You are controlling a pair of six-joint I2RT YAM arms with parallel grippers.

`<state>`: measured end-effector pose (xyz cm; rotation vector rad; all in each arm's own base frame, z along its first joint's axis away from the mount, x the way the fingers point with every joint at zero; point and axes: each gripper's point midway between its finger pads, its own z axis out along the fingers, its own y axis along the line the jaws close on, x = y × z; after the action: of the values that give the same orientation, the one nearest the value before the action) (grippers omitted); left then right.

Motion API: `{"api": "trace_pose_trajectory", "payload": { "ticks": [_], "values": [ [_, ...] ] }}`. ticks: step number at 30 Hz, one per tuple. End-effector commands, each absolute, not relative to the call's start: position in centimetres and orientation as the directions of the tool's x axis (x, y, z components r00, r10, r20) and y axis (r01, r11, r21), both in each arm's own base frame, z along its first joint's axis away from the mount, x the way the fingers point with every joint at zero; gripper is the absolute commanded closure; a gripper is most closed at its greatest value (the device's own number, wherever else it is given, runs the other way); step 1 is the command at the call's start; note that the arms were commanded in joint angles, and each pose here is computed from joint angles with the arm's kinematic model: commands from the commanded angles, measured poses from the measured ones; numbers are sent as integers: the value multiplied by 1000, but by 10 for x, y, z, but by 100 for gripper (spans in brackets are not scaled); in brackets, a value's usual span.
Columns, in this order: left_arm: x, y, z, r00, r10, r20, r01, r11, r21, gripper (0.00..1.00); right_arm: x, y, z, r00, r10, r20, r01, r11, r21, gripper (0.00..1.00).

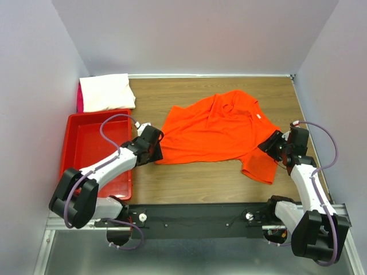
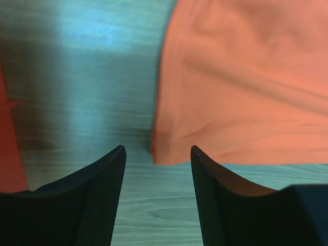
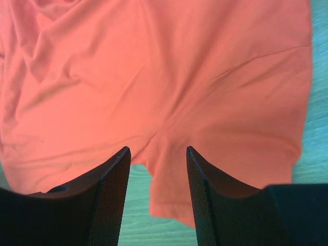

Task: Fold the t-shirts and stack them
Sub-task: Flatten the tshirt out

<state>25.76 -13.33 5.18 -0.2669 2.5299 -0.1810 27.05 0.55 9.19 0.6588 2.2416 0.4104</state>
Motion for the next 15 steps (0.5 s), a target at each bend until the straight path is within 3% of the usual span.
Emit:
{"api": "trace_pose_trajectory", "payload": {
  "ticks": [1,5,15],
  "values": [
    [250,-116,41,-815,-244,-526,-222,969,-105,40,268,18,97,-623,528,-577,266,837,478,45],
    [251,-117,36,-827,-234,-512,-222,971,-86,44,268,23,96,-635,515,-576,248,842,479,44],
    [250,-127,34,-845,-212,-491,-187,977,-100,43,267,27,90,-651,505,-566,241,846,476,44]
  ]
}}
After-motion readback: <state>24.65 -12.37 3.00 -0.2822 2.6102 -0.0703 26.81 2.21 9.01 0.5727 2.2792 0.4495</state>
